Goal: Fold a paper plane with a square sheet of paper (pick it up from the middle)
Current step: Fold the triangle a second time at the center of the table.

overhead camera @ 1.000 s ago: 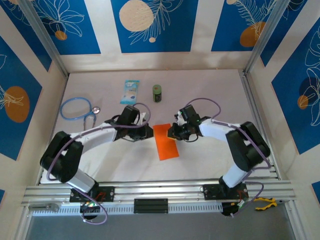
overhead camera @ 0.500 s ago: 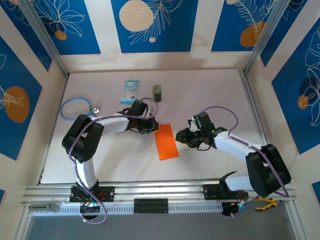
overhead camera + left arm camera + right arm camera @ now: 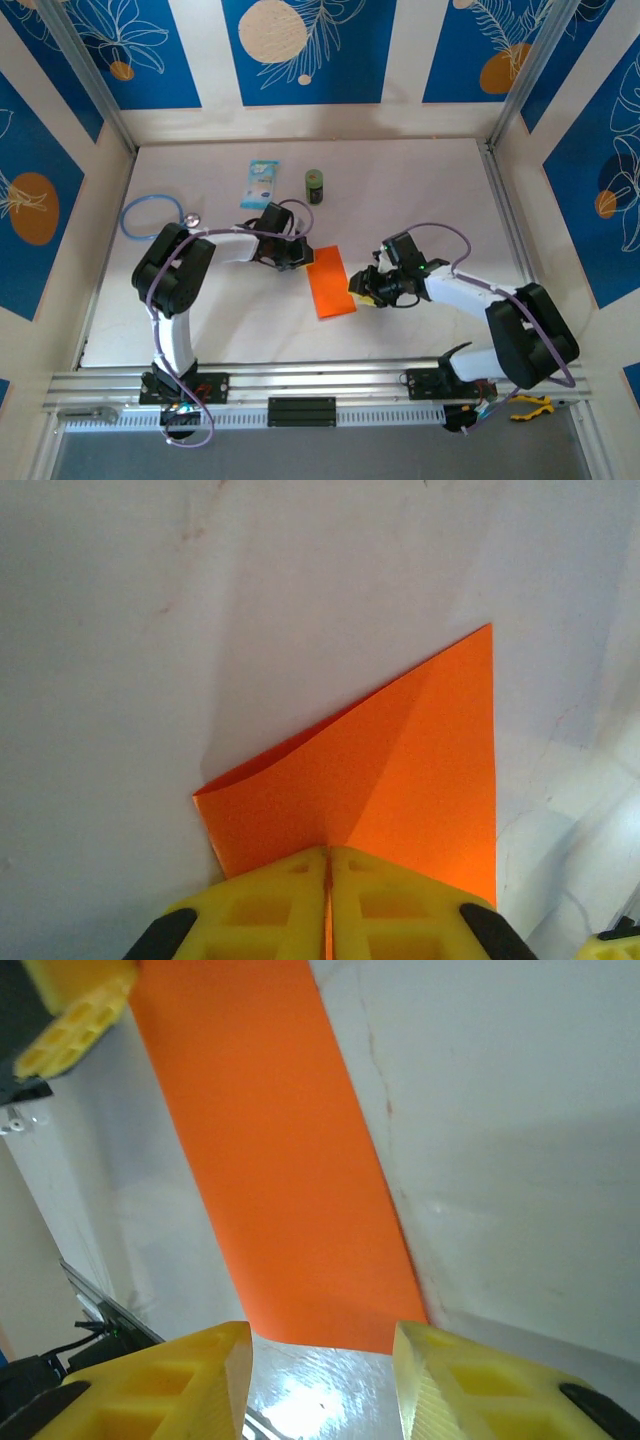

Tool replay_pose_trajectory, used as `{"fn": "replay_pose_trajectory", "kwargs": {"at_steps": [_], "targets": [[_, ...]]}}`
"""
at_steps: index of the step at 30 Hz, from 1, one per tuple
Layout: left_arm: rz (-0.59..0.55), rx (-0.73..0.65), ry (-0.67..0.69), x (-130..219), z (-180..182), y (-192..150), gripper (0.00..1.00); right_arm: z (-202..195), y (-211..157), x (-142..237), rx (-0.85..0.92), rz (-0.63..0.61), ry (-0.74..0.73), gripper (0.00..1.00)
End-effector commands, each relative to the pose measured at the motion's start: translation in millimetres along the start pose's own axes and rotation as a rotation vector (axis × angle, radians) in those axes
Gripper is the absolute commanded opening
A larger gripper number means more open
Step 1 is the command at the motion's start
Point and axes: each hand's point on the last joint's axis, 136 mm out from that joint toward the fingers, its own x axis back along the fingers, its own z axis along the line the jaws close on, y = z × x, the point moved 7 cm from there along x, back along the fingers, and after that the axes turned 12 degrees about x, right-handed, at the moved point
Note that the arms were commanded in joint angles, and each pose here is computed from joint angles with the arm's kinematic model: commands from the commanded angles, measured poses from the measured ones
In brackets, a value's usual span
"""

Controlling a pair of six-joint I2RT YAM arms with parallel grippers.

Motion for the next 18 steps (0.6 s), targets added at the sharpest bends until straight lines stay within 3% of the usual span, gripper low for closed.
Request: {"fn": "replay_pose_trajectory", "kwargs": {"at_steps": [1, 6, 14, 18], "targets": [[0.018, 0.005, 0.021, -7, 16, 0, 0.11, 0, -11, -9, -0.026, 0.089, 0.029, 0.42], [0.030, -0.001, 0.019, -8, 16, 1, 0.11, -2, -11, -17, -0.034, 0.117, 0.003, 0.42], [0.044, -0.020, 0.008, -10, 12, 5, 0.11, 7, -3, -21, -0.016, 0.107, 0.077, 0.42], [0.047, -0.024, 0.013, -10, 12, 5, 0.11, 0, -1, -16, -0.035, 0.071, -0.017, 0.42]]}}
